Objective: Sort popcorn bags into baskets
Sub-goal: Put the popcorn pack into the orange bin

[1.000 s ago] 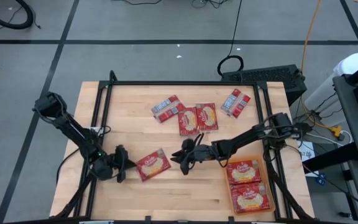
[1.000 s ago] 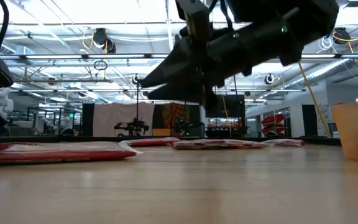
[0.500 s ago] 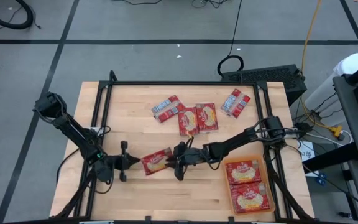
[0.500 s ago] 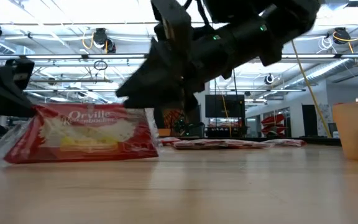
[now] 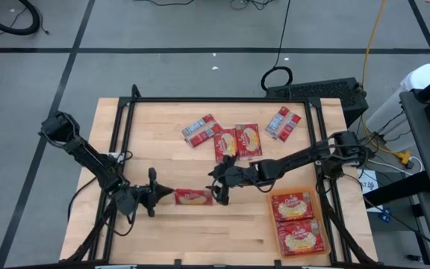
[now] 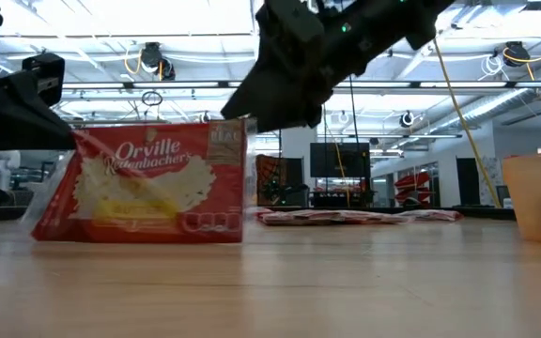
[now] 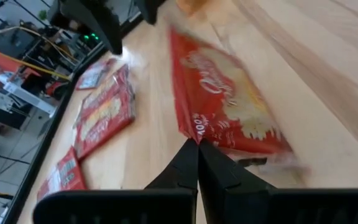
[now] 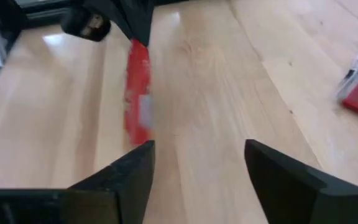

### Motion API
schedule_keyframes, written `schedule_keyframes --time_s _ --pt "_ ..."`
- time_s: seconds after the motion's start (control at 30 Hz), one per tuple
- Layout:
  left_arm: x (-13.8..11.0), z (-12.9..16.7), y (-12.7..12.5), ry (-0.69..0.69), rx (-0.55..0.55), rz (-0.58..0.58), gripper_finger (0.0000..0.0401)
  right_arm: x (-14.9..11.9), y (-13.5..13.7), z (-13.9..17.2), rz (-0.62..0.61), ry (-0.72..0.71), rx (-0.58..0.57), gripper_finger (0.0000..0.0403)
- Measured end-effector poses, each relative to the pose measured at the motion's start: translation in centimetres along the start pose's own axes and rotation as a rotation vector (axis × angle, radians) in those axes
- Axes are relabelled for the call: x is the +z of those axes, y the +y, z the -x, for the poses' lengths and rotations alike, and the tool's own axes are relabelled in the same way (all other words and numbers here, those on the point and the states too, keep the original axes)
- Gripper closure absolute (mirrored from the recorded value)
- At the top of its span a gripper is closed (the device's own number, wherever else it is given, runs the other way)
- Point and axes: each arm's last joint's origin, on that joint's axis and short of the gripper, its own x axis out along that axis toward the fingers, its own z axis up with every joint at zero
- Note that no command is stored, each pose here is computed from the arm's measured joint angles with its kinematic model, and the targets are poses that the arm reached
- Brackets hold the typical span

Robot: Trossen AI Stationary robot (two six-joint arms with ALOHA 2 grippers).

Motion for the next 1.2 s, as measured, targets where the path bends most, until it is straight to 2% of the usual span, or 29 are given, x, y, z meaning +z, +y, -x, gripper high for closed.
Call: schedule_keyframes --time_s 0.1,0.17,0.6,0.83,1.0,1.2 --pt "0.0 -0.1 0.1 -0.001 0.005 0.005 0.0398 -0.3 -0.1 -0.9 -0.016 -0.022 0.007 0.0149" --pt "0.0 -0.1 0.1 0.0 0.006 0.006 0.0399 -0.7 0.0 -1.3 -0.024 -0.001 0.056 0.0148" --pt "0.0 -0.2 0.2 0.007 0.011 0.073 0.0399 -1.3 1.8 -1.3 -0.16 0.049 0.233 0.0188" --pt "-0.2 -0.5 0.5 0.023 0.03 0.122 0.0399 -1.4 2.9 -1.1 -0.215 0.032 0.247 0.0201" --pt "-0.4 -0.6 0.6 0.039 0.031 0.146 0.0399 -1.6 3.7 -0.8 -0.243 0.03 0.259 0.0194" --pt "-0.4 -0.6 0.6 0.039 0.032 0.172 0.0399 -1.8 4.2 -0.7 -0.215 0.0 0.19 0.0182"
